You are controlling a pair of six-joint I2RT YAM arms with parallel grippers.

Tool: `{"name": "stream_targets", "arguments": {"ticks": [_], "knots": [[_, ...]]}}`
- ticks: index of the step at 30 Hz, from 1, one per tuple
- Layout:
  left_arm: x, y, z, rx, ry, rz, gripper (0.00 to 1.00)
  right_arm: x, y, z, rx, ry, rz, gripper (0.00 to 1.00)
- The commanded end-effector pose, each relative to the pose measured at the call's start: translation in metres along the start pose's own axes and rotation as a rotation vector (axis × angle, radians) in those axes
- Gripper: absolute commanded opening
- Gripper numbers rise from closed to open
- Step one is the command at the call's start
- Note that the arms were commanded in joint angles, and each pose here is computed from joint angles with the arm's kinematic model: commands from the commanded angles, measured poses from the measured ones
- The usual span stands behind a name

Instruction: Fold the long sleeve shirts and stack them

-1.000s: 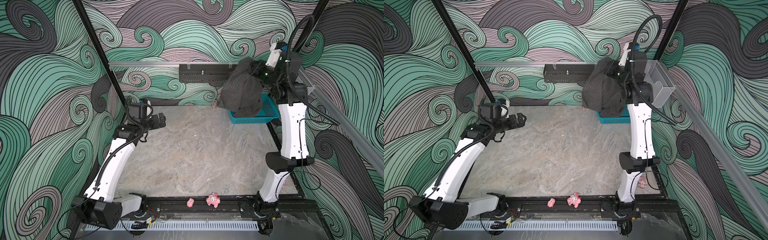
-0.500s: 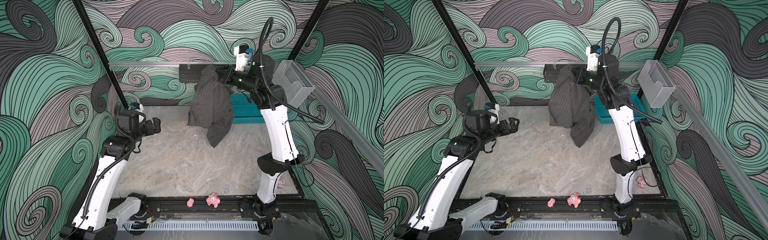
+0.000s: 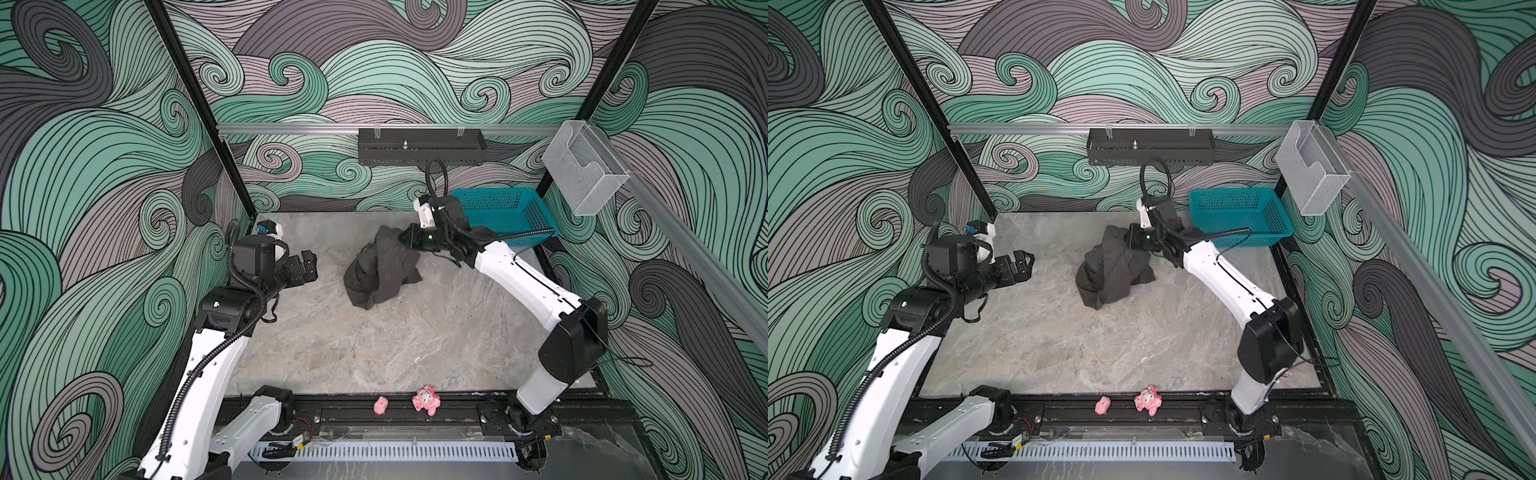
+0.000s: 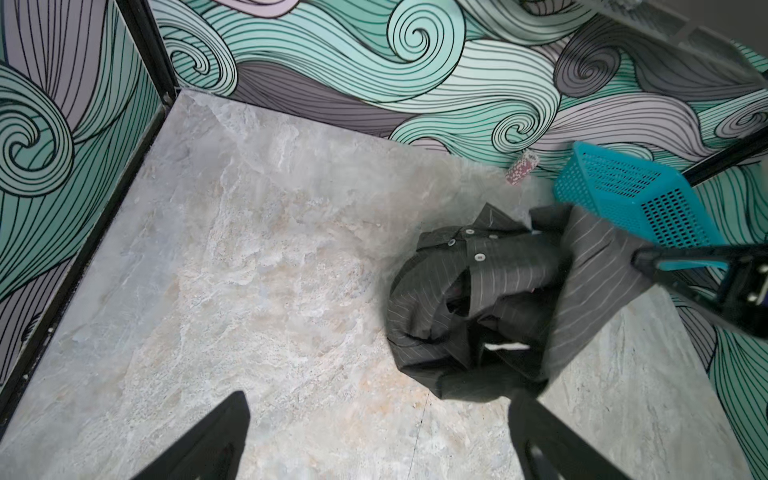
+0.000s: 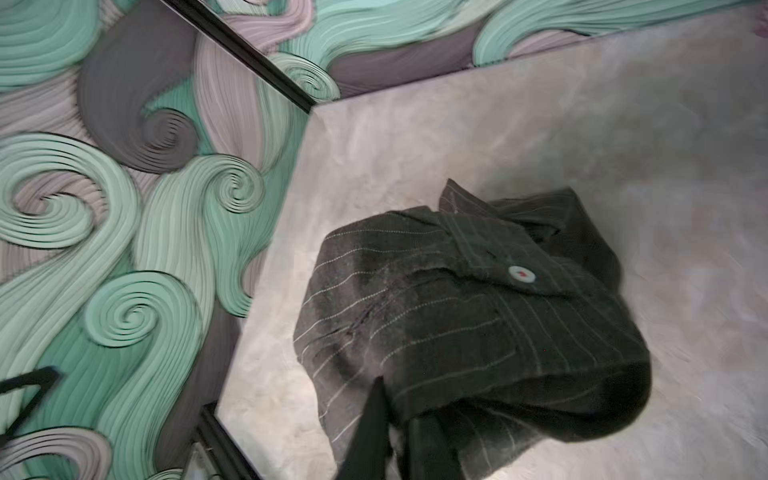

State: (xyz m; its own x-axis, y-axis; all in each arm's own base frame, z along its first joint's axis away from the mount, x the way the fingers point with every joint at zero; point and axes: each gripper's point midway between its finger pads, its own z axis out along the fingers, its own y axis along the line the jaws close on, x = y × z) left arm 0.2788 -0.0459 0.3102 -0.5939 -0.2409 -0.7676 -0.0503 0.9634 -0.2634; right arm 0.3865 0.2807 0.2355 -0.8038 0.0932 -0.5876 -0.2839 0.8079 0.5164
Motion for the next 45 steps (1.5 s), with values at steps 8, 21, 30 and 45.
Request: {"name": "stream_targets", "arguments": {"ticks": [8,21,30,45], "knots": [[0.051,-0.014,0.034,0.103,0.203,-0.023,0.94,0.038,-0.090,-0.082,0.343,-0.097,-0.043,0.78],[0.116,-0.052,0.136,0.161,0.498,-0.102,0.97,0.094,-0.055,-0.006,0.223,0.165,-0.119,0.90],[0.138,-0.100,0.175,0.277,0.603,-0.137,0.97,0.120,-0.079,0.040,0.303,0.348,-0.130,0.68],[0.141,-0.125,0.188,0.306,0.625,-0.087,0.96,0.144,-0.171,-0.048,0.566,0.307,0.011,0.00]]}}
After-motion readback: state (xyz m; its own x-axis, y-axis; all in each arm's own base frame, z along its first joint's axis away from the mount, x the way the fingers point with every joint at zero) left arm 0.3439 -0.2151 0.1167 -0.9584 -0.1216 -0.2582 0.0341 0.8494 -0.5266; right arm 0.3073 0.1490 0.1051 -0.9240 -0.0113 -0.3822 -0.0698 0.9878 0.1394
